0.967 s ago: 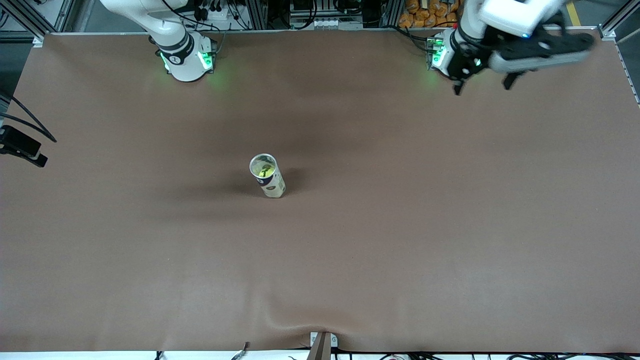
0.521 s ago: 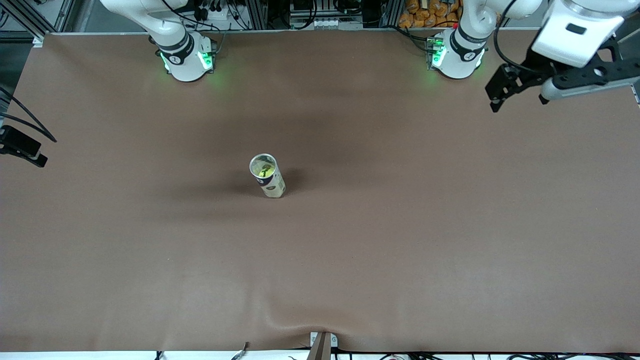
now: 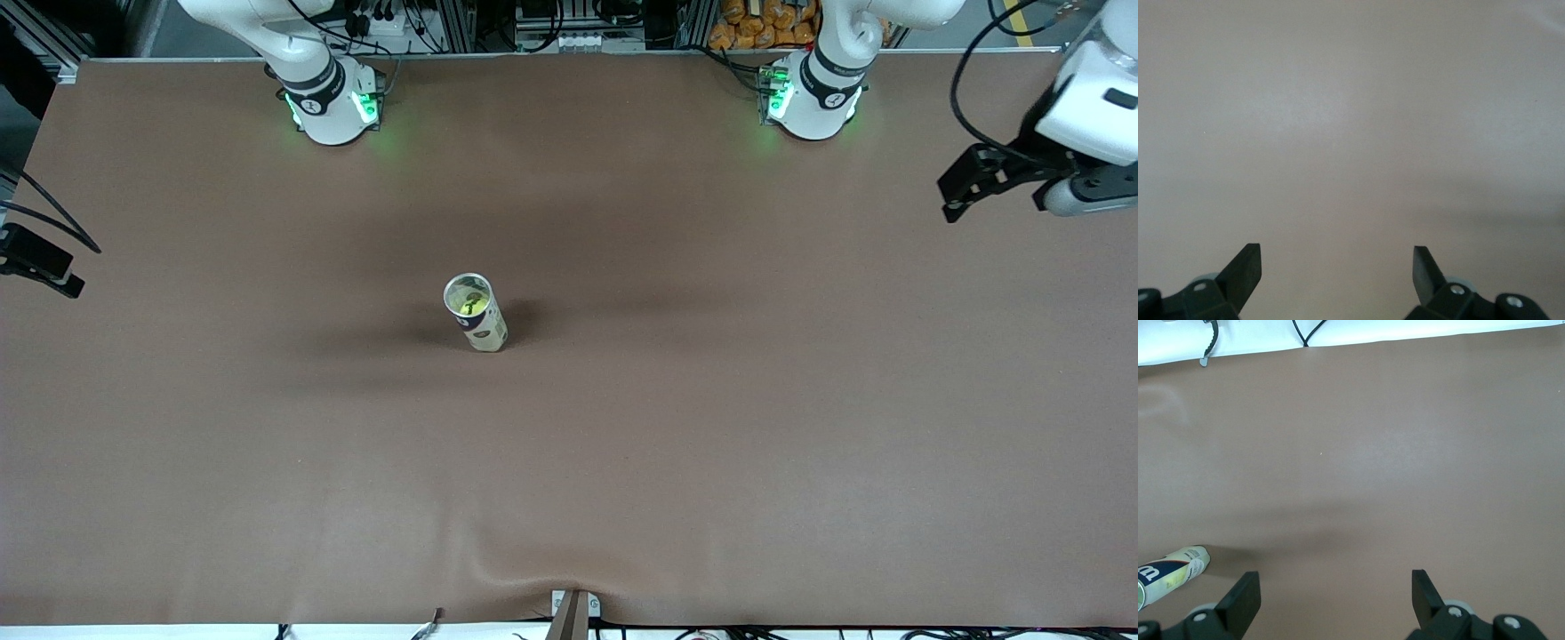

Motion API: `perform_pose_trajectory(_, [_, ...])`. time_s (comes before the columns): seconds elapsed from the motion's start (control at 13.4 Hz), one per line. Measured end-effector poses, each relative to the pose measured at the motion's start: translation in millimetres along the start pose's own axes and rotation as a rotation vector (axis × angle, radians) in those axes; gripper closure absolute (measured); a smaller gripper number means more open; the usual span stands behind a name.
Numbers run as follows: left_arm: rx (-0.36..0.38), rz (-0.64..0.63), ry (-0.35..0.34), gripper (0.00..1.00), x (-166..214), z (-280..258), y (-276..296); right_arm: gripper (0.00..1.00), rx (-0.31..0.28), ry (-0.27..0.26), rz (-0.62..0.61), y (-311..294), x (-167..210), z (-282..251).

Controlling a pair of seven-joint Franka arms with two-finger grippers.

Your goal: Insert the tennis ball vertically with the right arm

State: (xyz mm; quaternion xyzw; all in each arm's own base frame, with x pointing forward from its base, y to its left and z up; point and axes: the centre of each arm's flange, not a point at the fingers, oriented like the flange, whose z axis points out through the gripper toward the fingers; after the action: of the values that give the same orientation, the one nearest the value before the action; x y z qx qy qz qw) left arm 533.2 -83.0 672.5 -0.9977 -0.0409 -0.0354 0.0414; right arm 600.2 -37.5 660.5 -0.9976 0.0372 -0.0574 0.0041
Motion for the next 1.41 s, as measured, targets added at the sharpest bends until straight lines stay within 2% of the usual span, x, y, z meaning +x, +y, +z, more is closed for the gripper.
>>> perform_pose_trajectory(0.45, [-0.1, 0.055, -0.023, 0.0, 12, 7, -69, 0.0, 0.001, 0.0, 0.0, 0, 0, 0])
perform_pose_trajectory(0.67, [-0.1, 0.076, -0.023, 0.0, 13, 10, -88, 0.0, 0.002, 0.0, -0.001, -1, 0, 0])
perform_pose_trajectory(1.41, [-0.092, 0.087, -0.054, 0.0, 13, 24, -80, 0.0, 0.005, 0.001, -0.002, -2, 0, 0])
